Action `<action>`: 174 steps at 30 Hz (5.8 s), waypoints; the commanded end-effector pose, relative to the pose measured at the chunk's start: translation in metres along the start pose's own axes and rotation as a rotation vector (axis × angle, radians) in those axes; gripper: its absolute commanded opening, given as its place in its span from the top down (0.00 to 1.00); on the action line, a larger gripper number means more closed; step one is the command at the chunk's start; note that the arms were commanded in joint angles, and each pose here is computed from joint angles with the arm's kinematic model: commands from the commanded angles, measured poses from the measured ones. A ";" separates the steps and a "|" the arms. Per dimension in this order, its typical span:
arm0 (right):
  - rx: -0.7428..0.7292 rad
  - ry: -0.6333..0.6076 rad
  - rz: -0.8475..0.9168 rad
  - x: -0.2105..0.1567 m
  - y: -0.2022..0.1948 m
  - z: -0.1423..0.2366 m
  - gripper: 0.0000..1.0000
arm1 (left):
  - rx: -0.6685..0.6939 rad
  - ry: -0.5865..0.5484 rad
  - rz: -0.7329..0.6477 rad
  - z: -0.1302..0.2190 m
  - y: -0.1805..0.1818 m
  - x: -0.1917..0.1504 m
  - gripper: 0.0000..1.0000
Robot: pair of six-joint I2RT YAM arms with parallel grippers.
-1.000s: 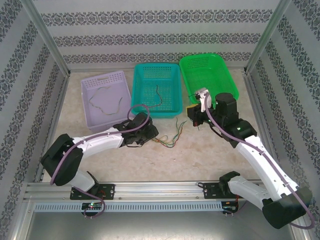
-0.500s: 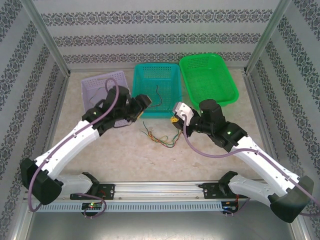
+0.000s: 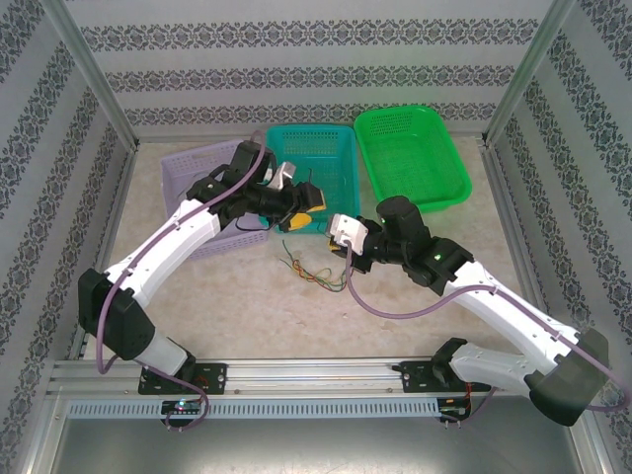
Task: Untangle the cables
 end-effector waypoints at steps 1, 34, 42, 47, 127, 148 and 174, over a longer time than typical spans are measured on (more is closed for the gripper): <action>0.009 -0.042 0.050 0.015 -0.001 0.002 1.00 | 0.008 0.060 -0.033 -0.001 0.000 -0.006 0.45; 0.078 -0.065 -0.572 0.036 0.003 -0.009 0.70 | -0.570 -0.510 -0.160 0.073 -0.081 0.057 1.00; -0.266 -0.334 -0.741 0.074 -0.092 0.081 0.43 | -0.528 -0.385 -0.240 0.059 -0.085 0.047 1.00; -0.352 -0.382 -0.908 0.076 -0.143 0.090 0.40 | -0.521 -0.318 -0.296 0.049 -0.088 0.041 1.00; -0.405 -0.248 -1.515 -0.041 -0.267 0.072 1.00 | -0.300 -0.032 -0.484 -0.026 -0.079 -0.027 1.00; -0.286 0.055 -0.592 0.024 -0.088 0.040 0.49 | -0.222 -0.123 -0.329 -0.016 -0.101 0.017 1.00; -0.425 0.191 -0.701 -0.048 -0.141 0.055 1.00 | -0.194 -0.528 -0.202 0.070 -0.106 0.040 0.22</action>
Point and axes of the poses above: each hand's point on the last joint's axis, 136 mm out from that joint toward the fingers, its own z axis back along the fingers, its own y axis along the line the jaws close on, x = y × z, the point moved 4 cm from there along z, back along the fingers, and after that the axes turned 15 degrees about z, right-handed, at the moved point
